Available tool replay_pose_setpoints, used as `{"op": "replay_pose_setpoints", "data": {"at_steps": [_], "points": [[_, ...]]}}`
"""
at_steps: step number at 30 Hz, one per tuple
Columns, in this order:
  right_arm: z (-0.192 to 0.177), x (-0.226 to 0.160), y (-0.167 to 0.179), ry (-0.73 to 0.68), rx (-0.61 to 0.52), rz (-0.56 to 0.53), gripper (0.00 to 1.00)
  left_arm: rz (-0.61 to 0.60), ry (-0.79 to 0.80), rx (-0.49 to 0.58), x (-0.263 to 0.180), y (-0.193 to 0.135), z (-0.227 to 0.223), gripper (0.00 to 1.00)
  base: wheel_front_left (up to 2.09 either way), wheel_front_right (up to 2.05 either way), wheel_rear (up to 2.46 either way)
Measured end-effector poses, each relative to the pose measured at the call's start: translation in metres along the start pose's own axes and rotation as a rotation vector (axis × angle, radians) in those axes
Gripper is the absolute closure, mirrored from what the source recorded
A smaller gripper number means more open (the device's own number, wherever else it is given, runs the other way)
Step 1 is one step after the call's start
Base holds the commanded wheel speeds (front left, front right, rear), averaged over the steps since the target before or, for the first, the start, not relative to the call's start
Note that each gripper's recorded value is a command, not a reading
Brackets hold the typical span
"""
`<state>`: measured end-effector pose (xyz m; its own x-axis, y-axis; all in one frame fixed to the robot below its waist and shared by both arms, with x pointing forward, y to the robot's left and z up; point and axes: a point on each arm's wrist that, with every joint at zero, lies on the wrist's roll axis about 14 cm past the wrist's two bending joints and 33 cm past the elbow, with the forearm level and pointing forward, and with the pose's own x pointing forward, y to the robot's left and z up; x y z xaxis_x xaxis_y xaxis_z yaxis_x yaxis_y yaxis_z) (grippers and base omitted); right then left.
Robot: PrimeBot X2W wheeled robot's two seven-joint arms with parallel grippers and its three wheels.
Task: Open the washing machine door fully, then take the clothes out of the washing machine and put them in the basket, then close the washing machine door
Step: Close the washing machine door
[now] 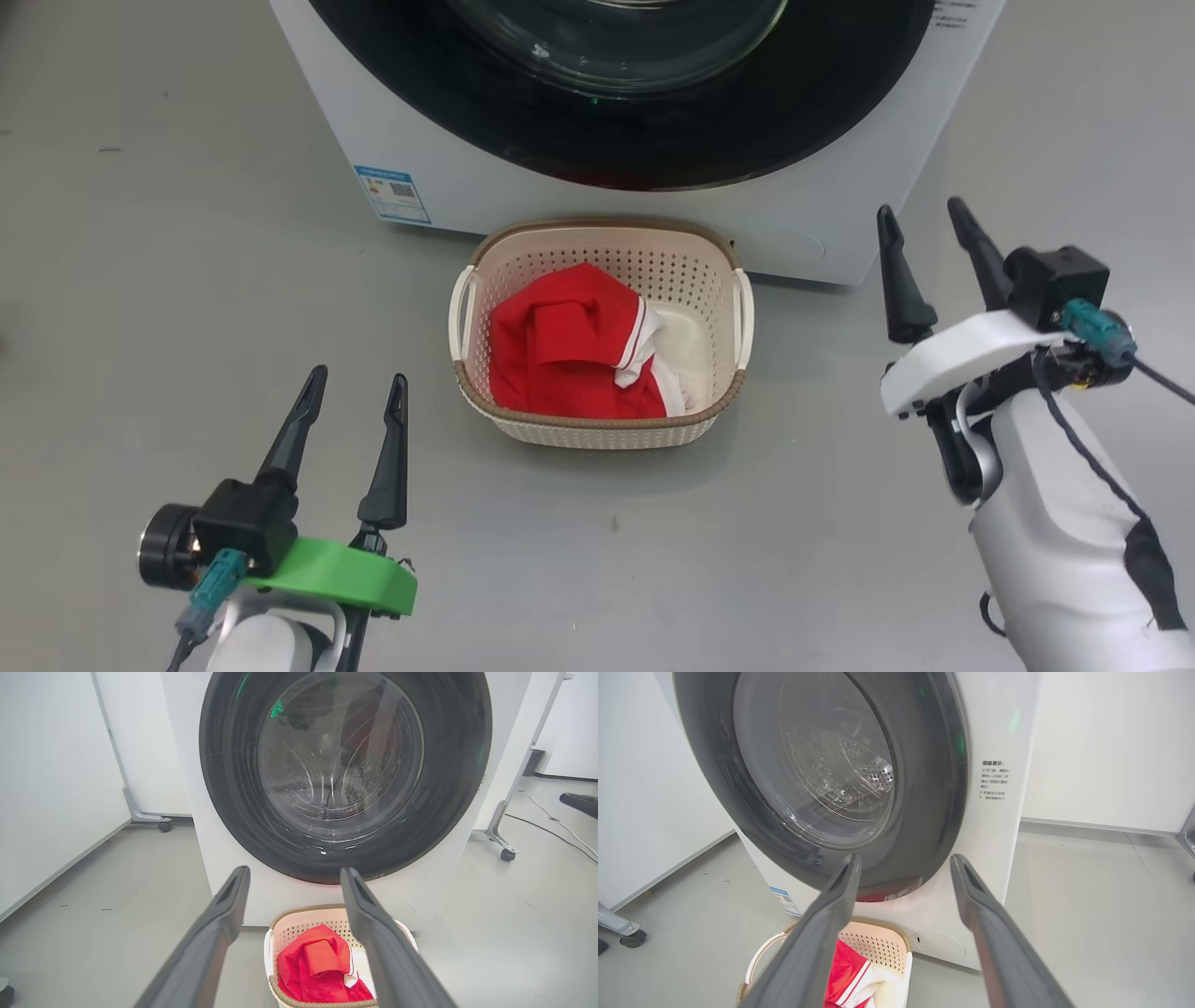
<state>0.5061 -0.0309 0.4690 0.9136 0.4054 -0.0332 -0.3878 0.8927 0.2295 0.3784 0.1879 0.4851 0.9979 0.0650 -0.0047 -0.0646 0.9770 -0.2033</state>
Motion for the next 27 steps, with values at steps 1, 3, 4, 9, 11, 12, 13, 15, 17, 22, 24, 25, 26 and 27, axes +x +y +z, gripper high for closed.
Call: {"op": "replay_pose_setpoints", "data": {"at_steps": [1,3,4,9,11,12,13,15,17,22,24,25,26,27], "points": [[-0.002,-0.007,-0.001,0.005,0.002,-0.008,0.00,-0.005,0.004,-0.001,-0.002,-0.001,-0.001,0.00,0.00,0.00,0.00],[-0.007,-0.021,-0.003,0.017,0.008,-0.025,0.00,-0.014,0.012,-0.003,-0.005,-0.004,-0.004,0.00,0.00,0.00,0.00],[-0.009,-0.028,-0.004,0.020,0.010,-0.032,0.00,-0.012,0.015,-0.003,-0.007,-0.004,-0.005,0.00,0.00,0.00,0.00],[-0.008,-0.057,-0.009,0.014,0.012,-0.067,0.00,-0.030,0.027,-0.005,-0.013,-0.010,-0.009,0.00,0.00,0.00,0.00],[-0.007,-0.063,-0.012,0.012,0.010,-0.082,0.00,-0.037,0.032,-0.010,-0.015,-0.012,-0.010,0.00,0.00,0.00,0.00],[-0.007,-0.069,-0.014,0.010,0.009,-0.096,0.00,-0.044,0.035,-0.014,-0.016,-0.015,-0.010,0.00,0.00,0.00,0.00],[-0.007,-0.076,-0.017,0.008,0.008,-0.109,0.00,-0.054,0.035,-0.013,-0.017,-0.017,-0.010,0.00,0.00,0.00,0.00],[-0.006,-0.088,-0.021,0.004,0.009,-0.134,0.00,-0.069,0.030,-0.014,-0.018,-0.021,-0.009,0.00,0.00,0.00,0.00],[-0.007,-0.100,-0.023,0.003,0.011,-0.152,0.00,-0.084,0.034,-0.015,-0.020,-0.026,-0.008,0.00,0.00,0.00,0.00],[-0.011,-0.128,-0.026,0.005,0.019,-0.188,0.00,-0.117,0.042,-0.019,-0.027,-0.035,-0.009,0.00,0.00,0.00,0.00],[-0.010,-0.136,-0.028,-0.002,0.020,-0.208,0.00,-0.132,0.046,-0.023,-0.029,-0.040,-0.009,0.00,0.00,0.00,0.00],[-0.008,-0.140,-0.028,-0.008,0.021,-0.214,0.00,-0.139,0.047,-0.023,-0.030,-0.043,-0.009,0.00,0.00,0.00,0.00],[-0.007,-0.143,-0.028,-0.014,0.023,-0.218,0.00,-0.145,0.045,-0.024,-0.031,-0.044,-0.008,0.00,0.00,0.00,0.00],[-0.005,-0.147,-0.029,-0.022,0.024,-0.227,0.00,-0.152,0.048,-0.025,-0.032,-0.047,-0.008,0.00,0.00,0.00,0.00]]}}
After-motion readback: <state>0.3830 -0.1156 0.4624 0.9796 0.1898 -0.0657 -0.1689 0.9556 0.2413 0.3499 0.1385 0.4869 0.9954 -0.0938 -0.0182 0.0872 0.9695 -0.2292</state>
